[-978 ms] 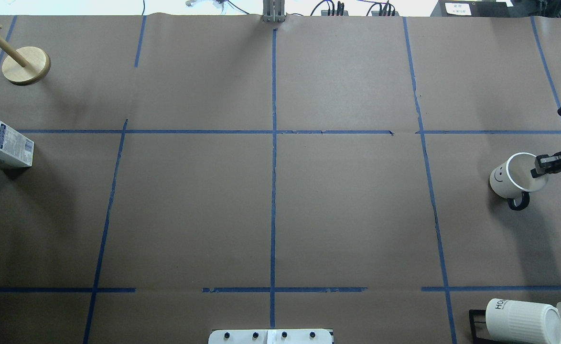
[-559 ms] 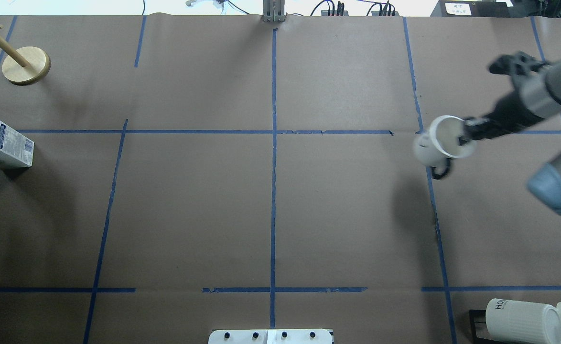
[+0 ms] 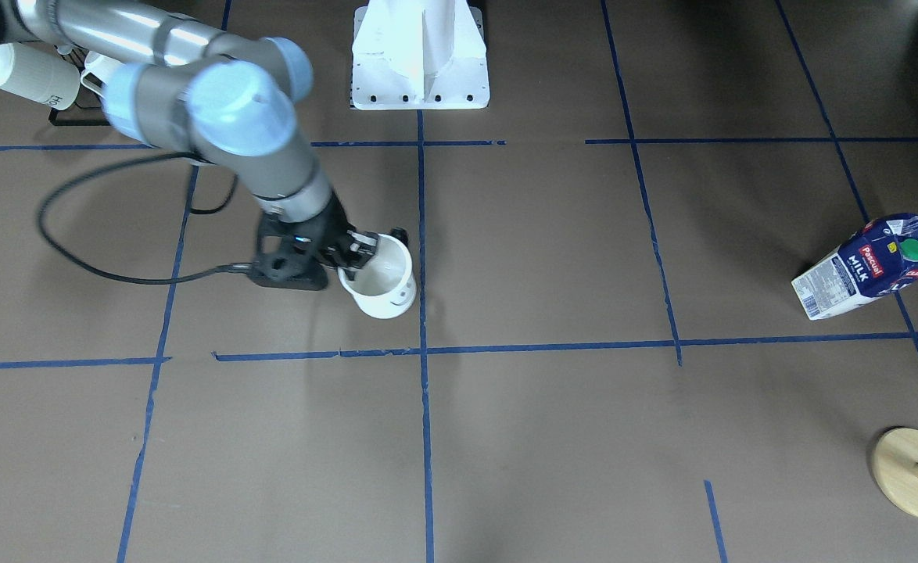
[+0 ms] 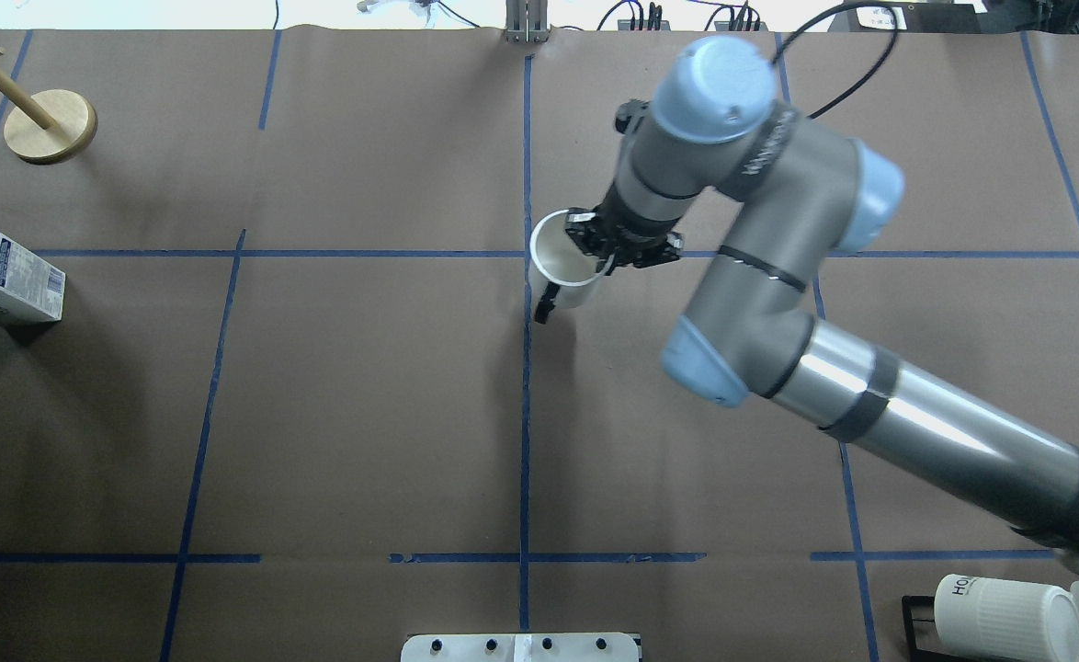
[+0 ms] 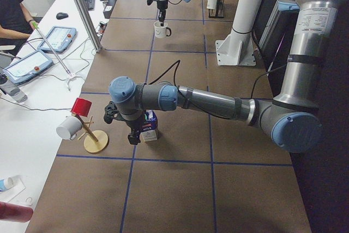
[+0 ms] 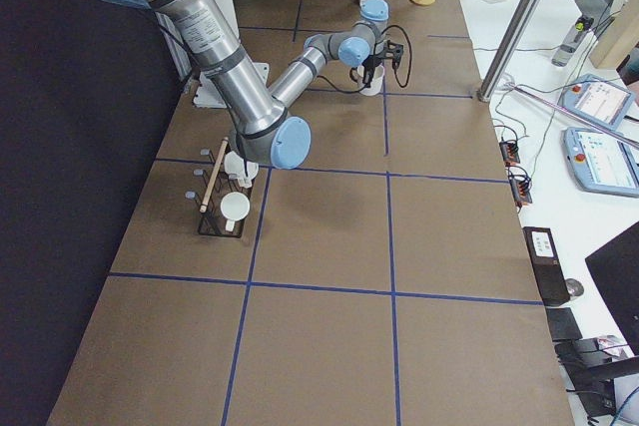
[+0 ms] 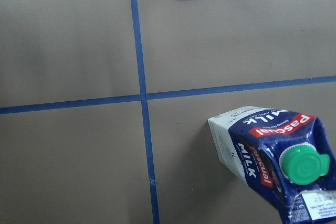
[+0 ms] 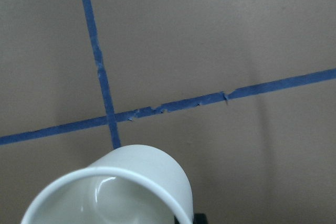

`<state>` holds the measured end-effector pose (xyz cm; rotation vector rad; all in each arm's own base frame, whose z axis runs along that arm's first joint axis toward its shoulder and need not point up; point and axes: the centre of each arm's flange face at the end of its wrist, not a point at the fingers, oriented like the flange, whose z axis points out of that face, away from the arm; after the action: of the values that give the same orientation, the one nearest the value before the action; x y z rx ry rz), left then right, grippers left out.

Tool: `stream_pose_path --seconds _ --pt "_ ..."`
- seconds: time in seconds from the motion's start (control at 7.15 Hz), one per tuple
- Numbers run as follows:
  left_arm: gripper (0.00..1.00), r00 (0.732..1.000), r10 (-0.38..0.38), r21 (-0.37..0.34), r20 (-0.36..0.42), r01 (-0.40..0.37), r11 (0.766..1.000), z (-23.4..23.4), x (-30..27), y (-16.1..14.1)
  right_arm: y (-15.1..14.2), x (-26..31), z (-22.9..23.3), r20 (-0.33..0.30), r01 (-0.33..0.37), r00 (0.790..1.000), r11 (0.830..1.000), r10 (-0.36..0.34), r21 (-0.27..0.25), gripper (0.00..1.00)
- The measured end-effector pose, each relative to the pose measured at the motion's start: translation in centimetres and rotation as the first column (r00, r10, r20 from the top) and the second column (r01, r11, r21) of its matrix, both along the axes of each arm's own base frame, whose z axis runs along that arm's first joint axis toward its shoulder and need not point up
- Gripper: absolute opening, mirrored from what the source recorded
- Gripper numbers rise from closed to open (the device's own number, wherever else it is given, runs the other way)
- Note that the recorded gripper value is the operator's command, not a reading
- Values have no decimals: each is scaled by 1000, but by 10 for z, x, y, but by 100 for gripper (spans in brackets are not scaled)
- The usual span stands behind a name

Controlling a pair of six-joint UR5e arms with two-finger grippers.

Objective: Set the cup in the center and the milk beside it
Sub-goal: 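Carry the white mug with the right gripper to the table center, then open the right gripper and lift it away from the mug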

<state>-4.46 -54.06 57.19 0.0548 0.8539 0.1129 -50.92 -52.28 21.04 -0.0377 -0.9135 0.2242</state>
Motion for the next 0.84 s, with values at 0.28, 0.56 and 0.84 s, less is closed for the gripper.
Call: stream_pose_path --seconds 0.28,0.56,0.84 --pt "100 1000 -1 8 -2 1 1000 -2 0 -1 0 -51 7 -7 -27 1000 999 27 -28 57" --pt "100 1000 -21 11 -17 21 1000 -9 2 -3 5 -70 10 -4 -29 1000 999 29 -40 100" --pt "100 992 -122 -80 -32 119 990 -38 20 -10 1 -31 -2 48 -46 998 999 47 -22 100"
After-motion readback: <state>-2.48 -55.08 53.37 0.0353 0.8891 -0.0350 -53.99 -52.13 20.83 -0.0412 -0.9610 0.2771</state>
